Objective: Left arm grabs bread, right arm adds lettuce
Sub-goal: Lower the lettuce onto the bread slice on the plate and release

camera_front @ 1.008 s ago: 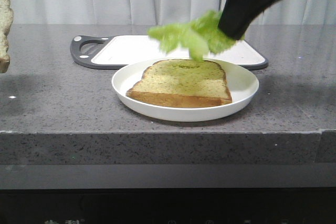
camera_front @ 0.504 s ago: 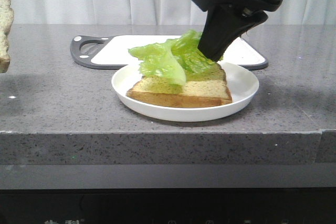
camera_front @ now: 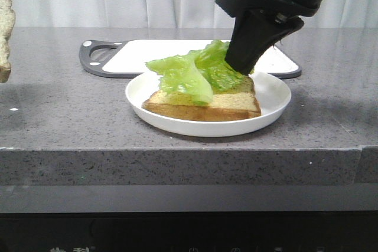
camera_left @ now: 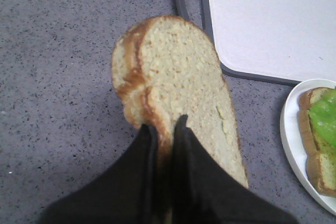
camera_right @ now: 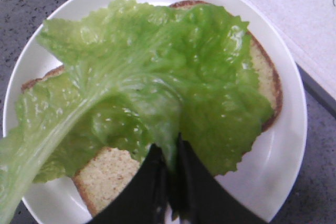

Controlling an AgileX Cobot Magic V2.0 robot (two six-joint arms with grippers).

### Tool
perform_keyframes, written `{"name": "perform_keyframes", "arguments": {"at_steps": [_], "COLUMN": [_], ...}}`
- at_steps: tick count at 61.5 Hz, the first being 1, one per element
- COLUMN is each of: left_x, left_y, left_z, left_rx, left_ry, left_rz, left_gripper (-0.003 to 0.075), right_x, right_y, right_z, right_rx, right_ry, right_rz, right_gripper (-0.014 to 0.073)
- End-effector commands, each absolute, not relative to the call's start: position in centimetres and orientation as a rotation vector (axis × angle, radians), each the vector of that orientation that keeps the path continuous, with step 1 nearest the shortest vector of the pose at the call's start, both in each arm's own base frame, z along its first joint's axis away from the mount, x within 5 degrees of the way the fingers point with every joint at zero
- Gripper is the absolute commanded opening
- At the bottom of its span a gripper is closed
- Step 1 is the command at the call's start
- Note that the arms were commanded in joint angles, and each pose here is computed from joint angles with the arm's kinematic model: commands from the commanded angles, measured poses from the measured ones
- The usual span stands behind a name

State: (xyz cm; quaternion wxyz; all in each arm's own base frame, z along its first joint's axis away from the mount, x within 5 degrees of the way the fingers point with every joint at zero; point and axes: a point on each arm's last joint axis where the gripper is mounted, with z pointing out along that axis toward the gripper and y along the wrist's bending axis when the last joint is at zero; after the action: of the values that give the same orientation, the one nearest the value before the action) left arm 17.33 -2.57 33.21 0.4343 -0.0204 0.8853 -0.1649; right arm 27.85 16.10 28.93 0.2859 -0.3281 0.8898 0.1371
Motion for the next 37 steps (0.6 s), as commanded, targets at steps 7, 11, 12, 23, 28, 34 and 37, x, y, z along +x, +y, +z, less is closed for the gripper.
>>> {"name": "perform_keyframes", "arguments": {"at_steps": [7,11,12,23,28,34,37], "left_x": [17.48,17.48,17.48,17.48,17.48,17.48,17.48], "left_y": [-2.46,-2.46,-2.46,-2.46,-2.46,-2.46,-2.46], "left_z": [34.84,34.84,34.84,34.84,34.84,34.84,34.84], "left_rx": [-0.076,-0.076,-0.076,-0.076,-0.076,-0.076,-0.076], "left_ry": [2.103,2.103,2.103,2.103,2.103,2.103,2.103], "left_rz": [-0.417,-0.417,-0.417,-0.417,-0.417,-0.417,-0.417], "left_gripper": [-0.0019,-0.0019,-0.0019,-0.0019,-0.0019,-0.0019,-0.0019], "right_x": [27.81,27.81,27.81,27.81,27.81,27.82,27.79], "right_y": [15.63,15.62,15.62,15.62,15.62,15.63,15.61], "right_z": [30.74,30.74,30.74,30.74,30.74,30.77,30.93], "right_rx": [-0.832,-0.832,-0.832,-0.831,-0.831,-0.83,-0.828], "right_ry": [2.326,2.326,2.326,2.327,2.327,2.326,2.319], "right_rz": [0.337,0.336,0.336,0.336,0.336,0.337,0.337], "right_gripper": [-0.0058,-0.0058,-0.0057,0.0022,0.0155,0.0317,0.0371]}}
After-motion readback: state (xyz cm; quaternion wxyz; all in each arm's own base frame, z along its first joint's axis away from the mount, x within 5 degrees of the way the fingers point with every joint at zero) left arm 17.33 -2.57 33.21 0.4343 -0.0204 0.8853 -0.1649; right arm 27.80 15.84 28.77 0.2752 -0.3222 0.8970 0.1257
